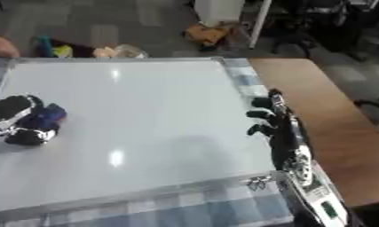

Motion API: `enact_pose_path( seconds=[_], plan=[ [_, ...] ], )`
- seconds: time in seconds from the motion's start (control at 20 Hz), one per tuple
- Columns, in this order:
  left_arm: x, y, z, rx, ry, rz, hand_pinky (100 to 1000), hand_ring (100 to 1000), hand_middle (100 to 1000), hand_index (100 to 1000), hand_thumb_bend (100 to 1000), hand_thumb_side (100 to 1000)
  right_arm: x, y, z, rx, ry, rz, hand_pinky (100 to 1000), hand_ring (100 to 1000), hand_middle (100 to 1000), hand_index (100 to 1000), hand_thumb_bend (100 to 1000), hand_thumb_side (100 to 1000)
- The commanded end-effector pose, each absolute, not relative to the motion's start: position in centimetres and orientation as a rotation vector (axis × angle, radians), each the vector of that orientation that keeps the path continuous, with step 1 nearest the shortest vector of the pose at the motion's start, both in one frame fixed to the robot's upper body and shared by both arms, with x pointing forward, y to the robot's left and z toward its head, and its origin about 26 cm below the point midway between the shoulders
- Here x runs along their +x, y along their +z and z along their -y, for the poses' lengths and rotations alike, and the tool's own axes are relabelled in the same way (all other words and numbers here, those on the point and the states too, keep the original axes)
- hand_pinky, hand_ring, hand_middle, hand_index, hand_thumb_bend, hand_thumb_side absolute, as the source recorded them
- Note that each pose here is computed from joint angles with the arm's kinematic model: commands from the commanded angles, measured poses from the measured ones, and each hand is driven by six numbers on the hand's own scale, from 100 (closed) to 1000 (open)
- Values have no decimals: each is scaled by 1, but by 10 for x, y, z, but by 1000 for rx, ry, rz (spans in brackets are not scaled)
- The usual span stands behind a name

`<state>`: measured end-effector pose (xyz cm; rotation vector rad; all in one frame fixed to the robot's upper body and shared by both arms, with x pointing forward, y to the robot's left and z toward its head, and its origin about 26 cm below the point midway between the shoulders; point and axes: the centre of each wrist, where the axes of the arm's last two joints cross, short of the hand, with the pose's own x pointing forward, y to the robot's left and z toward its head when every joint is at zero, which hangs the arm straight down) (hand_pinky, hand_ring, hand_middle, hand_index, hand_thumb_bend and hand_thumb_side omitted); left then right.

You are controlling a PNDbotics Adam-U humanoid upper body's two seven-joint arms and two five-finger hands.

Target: Wipe the whiteboard clean with a brush.

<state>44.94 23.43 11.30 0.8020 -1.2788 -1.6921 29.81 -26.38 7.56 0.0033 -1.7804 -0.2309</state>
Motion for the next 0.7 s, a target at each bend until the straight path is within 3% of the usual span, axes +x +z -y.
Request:
enact_pose_path(
  seconds=[0.05, 0.7],
  plan=[
    [440, 86, -200, 662, -1813, 1263, 566, 567, 546, 301, 688, 393, 299, 84, 266, 0, -213, 1810, 344, 613, 646, 653, 100, 808],
    [424, 131, -136, 502, -2018, 1471, 567, 560, 539, 304, 677, 400, 299, 83, 265, 6, -203, 1808, 345, 613, 646, 653, 100, 809]
  ],
)
